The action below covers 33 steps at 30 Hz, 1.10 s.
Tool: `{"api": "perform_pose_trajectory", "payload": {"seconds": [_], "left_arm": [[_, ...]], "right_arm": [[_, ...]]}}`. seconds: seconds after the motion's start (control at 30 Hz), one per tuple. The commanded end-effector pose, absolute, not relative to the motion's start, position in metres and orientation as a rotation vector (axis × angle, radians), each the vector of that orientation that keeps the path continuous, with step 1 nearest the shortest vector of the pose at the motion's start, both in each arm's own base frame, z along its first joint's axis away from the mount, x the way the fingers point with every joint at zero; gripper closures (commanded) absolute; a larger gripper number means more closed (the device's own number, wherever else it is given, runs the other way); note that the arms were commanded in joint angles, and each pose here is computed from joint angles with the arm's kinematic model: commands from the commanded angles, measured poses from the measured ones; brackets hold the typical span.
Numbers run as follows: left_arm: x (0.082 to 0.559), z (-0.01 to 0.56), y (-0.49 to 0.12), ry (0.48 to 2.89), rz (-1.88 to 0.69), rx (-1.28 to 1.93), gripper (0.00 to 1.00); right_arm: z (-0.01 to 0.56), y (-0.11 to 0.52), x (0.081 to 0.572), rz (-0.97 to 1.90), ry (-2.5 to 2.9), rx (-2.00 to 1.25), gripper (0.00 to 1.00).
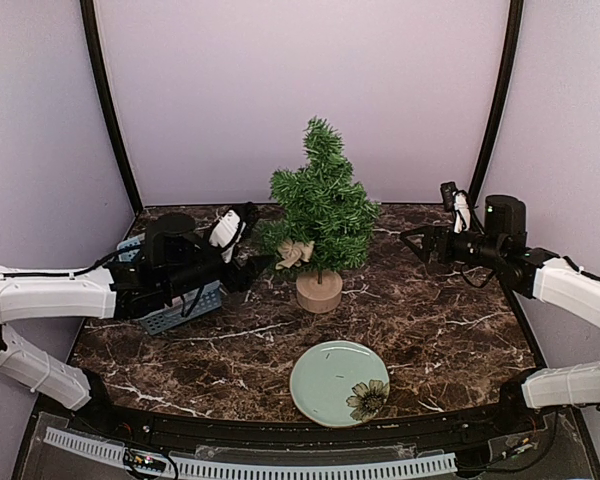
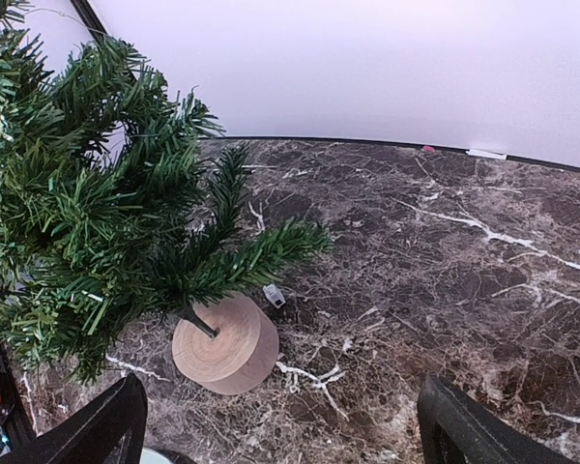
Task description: Decorate the small christmas tree
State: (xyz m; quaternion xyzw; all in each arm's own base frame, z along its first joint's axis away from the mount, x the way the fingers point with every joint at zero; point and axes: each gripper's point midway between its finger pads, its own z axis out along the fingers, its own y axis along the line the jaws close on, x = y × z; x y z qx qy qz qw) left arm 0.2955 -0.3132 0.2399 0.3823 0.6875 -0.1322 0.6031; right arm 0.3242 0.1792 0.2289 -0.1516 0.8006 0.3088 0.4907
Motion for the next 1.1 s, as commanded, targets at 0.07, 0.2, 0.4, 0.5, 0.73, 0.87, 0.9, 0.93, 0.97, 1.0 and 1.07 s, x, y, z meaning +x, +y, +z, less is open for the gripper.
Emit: {"api": "perform_pose_trajectory", "payload": {"seconds": [0.07, 0.2, 0.4, 0.5, 0.73, 0.87, 0.9, 0.93, 0.97, 1.0, 1.07], "left_arm": [[0.282, 0.249, -0.295, 1.671, -0.475, 0.803, 0.28], [0.288, 0.256, -0.272, 1.724, -0.501, 0.693, 0.27], [0.331, 0.251, -0.18, 2.014, -0.416, 0.245, 0.3], [0.349, 0.241, -0.134, 2.161, -0.336, 0.019, 0.32], [0.344, 0.166, -0.073, 2.48, -0.277, -0.271, 0.38], [0.338, 0.129, -0.072, 2.597, -0.284, -0.308, 0.43], [0.337, 0.123, -0.071, 2.612, -0.274, -0.312, 0.44], [0.336, 0.113, -0.068, 2.638, -0.243, -0.317, 0.46], [0.336, 0.108, -0.066, 2.654, -0.222, -0.323, 0.47], [0.335, 0.099, -0.066, 2.685, -0.214, -0.327, 0.49], [0.334, 0.084, -0.072, 2.726, -0.247, -0.319, 0.54]], "right_arm": [[0.242, 0.185, 0.327, 0.765, 1.9, -0.39, 0.02], [0.244, 0.186, 0.328, 0.767, 1.894, -0.395, 0.02], [0.243, 0.188, 0.331, 0.768, 1.891, -0.405, 0.02], [0.241, 0.189, 0.333, 0.77, 1.896, -0.413, 0.02], [0.24, 0.191, 0.334, 0.765, 1.896, -0.43, 0.02], [0.238, 0.191, 0.335, 0.766, 1.902, -0.431, 0.02], [0.237, 0.191, 0.335, 0.767, 1.902, -0.431, 0.01], [0.237, 0.191, 0.334, 0.769, 1.901, -0.431, 0.02], [0.237, 0.191, 0.335, 0.769, 1.902, -0.431, 0.01], [0.236, 0.191, 0.335, 0.769, 1.903, -0.429, 0.01], [0.236, 0.192, 0.335, 0.771, 1.904, -0.43, 0.02]]}}
